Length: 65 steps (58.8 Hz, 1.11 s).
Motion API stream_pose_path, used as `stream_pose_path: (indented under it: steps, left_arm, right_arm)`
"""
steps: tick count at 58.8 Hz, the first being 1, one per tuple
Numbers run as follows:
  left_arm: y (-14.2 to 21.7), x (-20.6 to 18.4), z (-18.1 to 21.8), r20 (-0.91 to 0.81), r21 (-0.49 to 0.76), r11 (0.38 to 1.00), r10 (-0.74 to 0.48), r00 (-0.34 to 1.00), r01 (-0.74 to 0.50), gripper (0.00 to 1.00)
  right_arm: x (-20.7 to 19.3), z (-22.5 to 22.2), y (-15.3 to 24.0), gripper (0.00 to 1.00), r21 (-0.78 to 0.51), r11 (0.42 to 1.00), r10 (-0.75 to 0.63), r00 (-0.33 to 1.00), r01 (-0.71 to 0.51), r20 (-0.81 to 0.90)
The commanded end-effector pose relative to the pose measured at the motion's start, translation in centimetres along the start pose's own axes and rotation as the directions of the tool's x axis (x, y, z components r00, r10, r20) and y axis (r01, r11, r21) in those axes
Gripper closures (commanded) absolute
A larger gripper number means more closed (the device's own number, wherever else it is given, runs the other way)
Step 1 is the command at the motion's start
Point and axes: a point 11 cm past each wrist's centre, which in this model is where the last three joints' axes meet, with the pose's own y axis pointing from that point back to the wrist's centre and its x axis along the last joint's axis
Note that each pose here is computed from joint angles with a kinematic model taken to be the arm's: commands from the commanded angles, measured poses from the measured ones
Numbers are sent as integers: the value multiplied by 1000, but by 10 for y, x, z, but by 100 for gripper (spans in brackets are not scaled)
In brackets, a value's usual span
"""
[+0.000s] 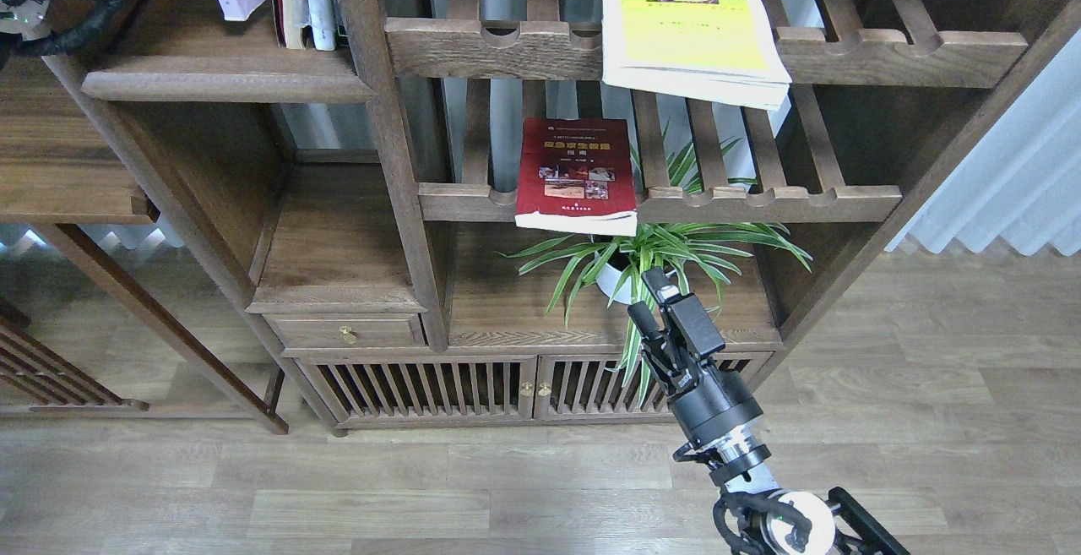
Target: Organize books on shelf
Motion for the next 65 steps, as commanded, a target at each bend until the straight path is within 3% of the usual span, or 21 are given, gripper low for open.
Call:
stream_pose_path:
  steps: [1,12,52,65]
  left_arm:
    - [-1,2,2,54,-1,999,33,998,-33,56]
    - [-2,-4,15,69,-26,999,29,997,-27,48]
    - [2,-26,95,103,-165,986,10,995,7,42]
    - [4,-44,101,130,-176,983,-28,991,51,40]
  right_arm:
    - [0,0,0,7,-2,1000,0,1000,0,0]
    - [0,2,0,7,-6,1000,0,1000,0,3]
    - [2,3,4,7,-6,1000,7,1000,-7,4]
    - [2,3,4,7,-4,1000,8,1000,-8,5]
